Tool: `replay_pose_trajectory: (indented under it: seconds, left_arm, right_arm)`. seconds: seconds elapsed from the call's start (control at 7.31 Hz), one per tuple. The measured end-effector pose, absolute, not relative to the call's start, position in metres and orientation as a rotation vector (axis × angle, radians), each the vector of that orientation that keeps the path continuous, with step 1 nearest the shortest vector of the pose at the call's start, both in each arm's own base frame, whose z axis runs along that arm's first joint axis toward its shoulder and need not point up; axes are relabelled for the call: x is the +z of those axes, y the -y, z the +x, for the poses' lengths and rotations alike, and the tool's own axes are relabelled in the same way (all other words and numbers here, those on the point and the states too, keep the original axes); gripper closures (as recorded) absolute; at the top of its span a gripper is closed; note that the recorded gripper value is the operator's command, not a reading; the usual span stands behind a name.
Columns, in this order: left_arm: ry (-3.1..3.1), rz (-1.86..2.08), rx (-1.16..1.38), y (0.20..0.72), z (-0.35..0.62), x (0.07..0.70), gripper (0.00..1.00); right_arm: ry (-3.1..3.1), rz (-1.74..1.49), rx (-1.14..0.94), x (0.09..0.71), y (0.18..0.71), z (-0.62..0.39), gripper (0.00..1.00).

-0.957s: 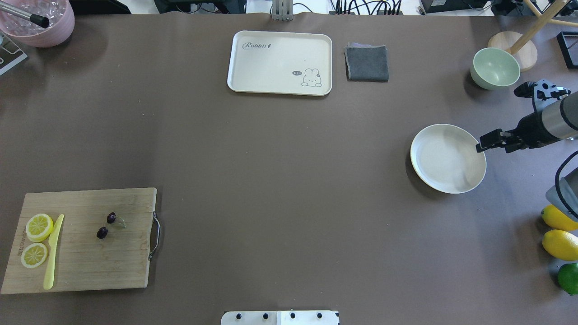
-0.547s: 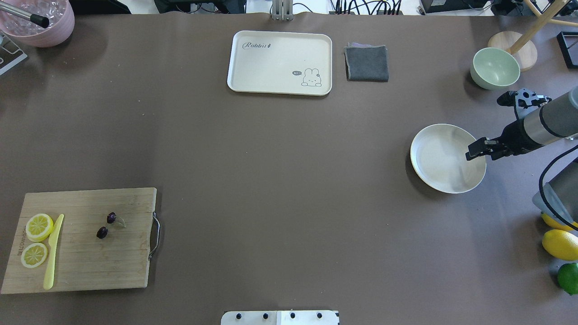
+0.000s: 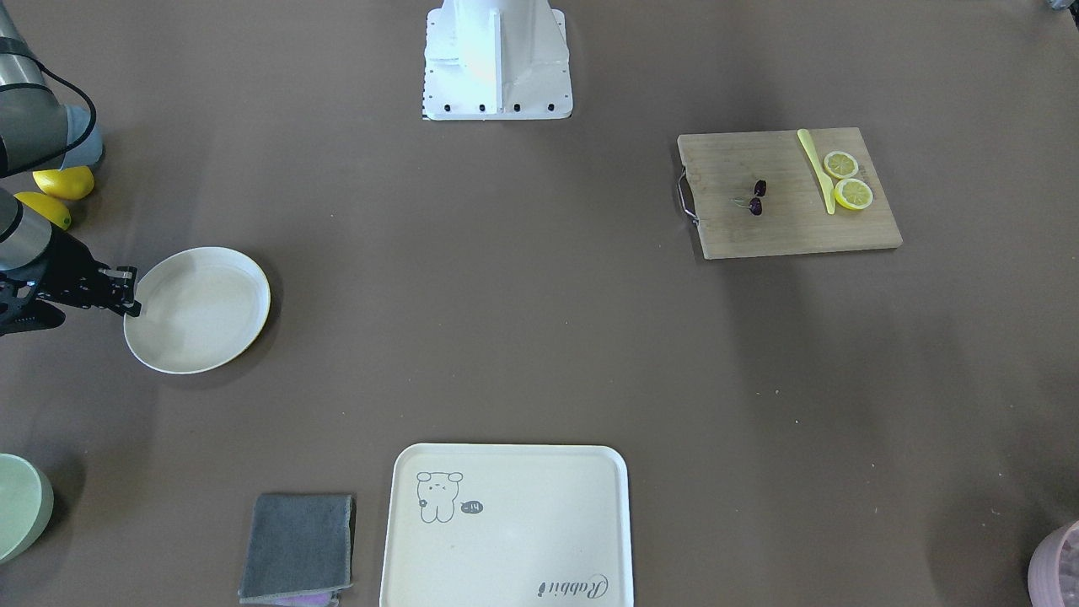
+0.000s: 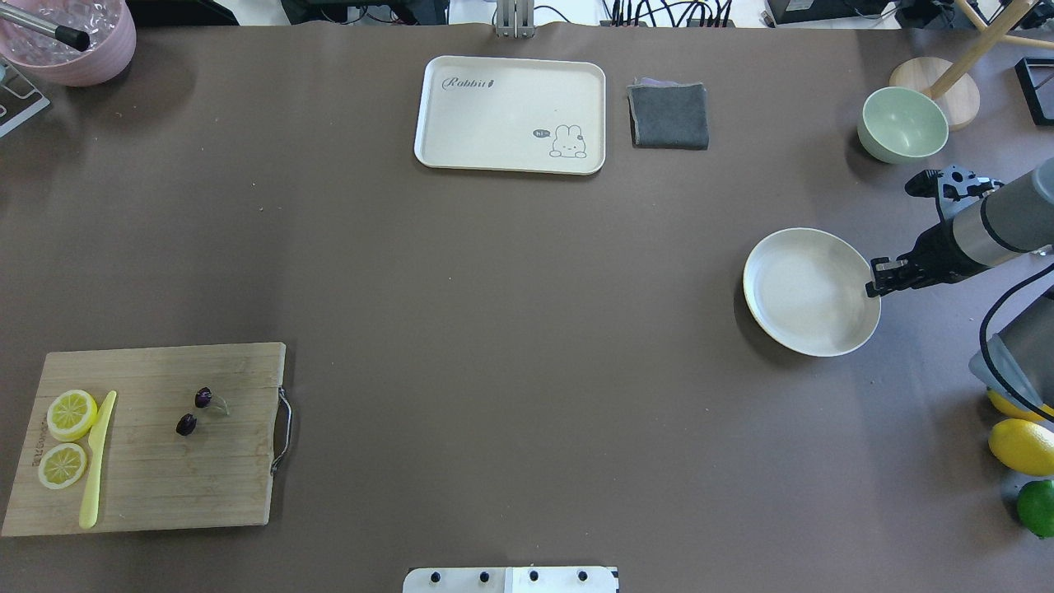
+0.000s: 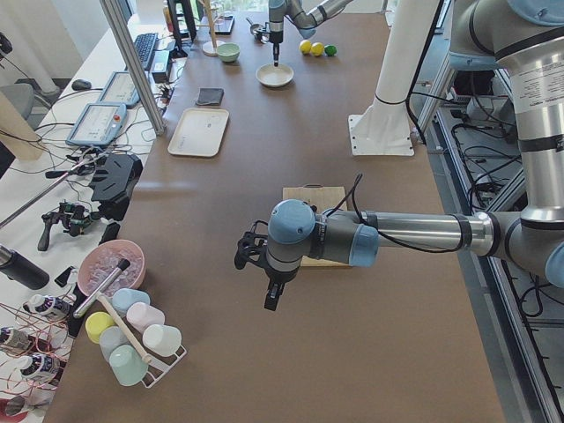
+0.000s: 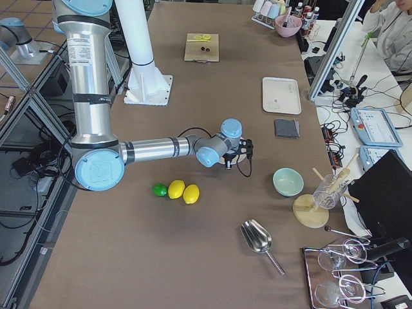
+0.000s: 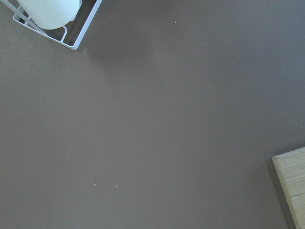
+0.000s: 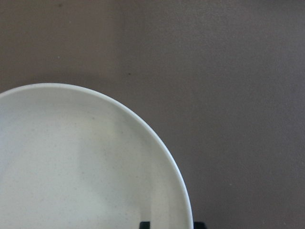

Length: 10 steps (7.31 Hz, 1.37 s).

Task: Place red cherry on plate
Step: 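Grip the white plate rim with the right gripper and slide it toward the table center, then grasp the dark red cherries with the left gripper while the right holds the plate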

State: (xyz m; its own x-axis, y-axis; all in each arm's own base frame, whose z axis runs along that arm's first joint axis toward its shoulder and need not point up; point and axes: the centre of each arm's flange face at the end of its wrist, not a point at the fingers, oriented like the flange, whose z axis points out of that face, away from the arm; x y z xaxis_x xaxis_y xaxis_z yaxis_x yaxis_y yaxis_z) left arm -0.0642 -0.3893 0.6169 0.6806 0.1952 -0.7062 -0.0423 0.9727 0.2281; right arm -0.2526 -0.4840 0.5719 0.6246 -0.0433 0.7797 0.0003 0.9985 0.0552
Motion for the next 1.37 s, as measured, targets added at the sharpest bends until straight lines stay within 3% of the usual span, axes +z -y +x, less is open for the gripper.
replay_pose_trajectory:
  seconds: [0.55, 0.96, 1.37]
  left_arm:
    - [-0.947, 0.149, -0.115, 0.400, -0.006, 0.583, 0.03]
    - [-0.967, 0.099, -0.180, 0.389, 0.087, 0.562, 0.06]
    - [-0.932, 0.089, -0.170, 0.355, 0.208, 0.521, 0.09]
  right_arm:
    - [1.080, -0.048, 0.097, 0.449, 0.493, -0.315, 1.00]
    - [1.157, -0.096, 0.172, 0.347, 0.426, -0.421, 1.00]
    - [1.175, -0.077, 0.182, 0.306, 0.353, -0.509, 1.00]
